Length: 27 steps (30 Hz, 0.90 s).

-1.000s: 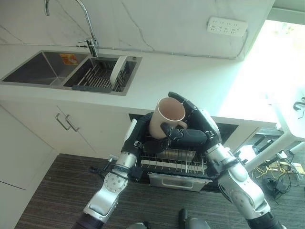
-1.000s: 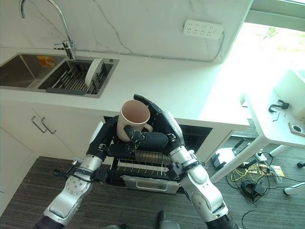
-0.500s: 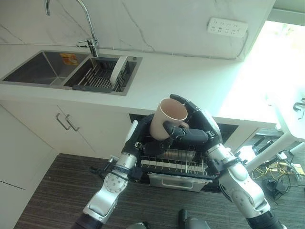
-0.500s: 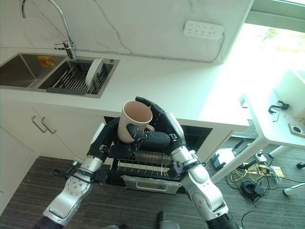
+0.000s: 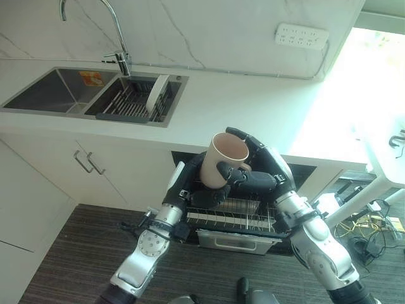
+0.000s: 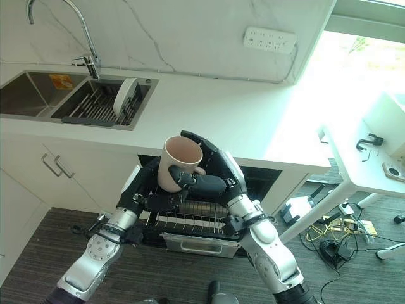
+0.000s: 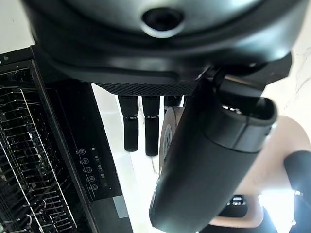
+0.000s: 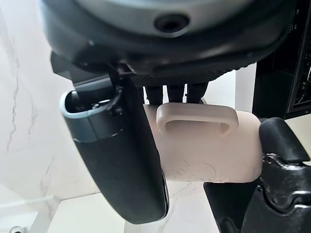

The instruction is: Place the dishes in the dishwasher.

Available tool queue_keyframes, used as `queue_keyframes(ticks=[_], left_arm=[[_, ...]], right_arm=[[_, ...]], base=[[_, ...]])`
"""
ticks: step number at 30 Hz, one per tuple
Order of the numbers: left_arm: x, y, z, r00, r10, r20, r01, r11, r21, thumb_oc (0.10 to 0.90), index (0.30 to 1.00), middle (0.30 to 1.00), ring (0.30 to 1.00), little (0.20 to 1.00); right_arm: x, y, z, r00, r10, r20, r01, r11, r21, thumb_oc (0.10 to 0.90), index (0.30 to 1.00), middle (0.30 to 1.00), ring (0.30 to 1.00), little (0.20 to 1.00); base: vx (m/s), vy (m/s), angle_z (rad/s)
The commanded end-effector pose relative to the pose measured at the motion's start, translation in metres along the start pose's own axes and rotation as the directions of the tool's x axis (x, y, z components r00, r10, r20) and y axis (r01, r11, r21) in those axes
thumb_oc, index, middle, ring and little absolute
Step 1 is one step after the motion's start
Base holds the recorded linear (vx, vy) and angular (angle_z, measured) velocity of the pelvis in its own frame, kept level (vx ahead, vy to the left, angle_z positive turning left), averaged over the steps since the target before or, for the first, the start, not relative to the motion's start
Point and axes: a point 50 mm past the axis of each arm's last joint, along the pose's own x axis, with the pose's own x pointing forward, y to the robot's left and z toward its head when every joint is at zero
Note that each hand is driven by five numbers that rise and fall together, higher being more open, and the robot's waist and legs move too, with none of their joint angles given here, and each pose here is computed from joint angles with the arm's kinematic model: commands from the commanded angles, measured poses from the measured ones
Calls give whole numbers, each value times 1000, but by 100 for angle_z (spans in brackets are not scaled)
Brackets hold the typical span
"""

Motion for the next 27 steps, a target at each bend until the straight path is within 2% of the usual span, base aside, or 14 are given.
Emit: queue_keyframes(ticks=[1,11,19,25,27], left_arm=[[12,9,34,979,75,189,-66,996,-56,800,900,900,900,900],[-8,40,7,964,261,53,-254,960,-117,800,900,900,900,900],[-20,66,1,917,399,26,-393,912,-118,800,900,900,900,900],[-21,71,13,922,368,120,-351,925,-145,800,900,900,900,900],[-19,71,19,942,299,152,-286,953,-104,800,900,900,900,900]], right_arm=[[5,2,55,945,11,328,0,999,-34,400,300,300,300,300],[-8,-19,63,921,-83,381,104,994,-36,400,300,300,300,300],[-17,-33,67,900,-160,406,187,982,-28,400,300,300,300,300],[-23,-42,65,892,-207,401,227,974,-2,400,300,300,300,300],[-25,-46,61,894,-235,382,238,970,41,400,300,300,300,300]], base=[[0,0,0],[0,0,0],[0,0,0],[0,0,0],[0,0,0]])
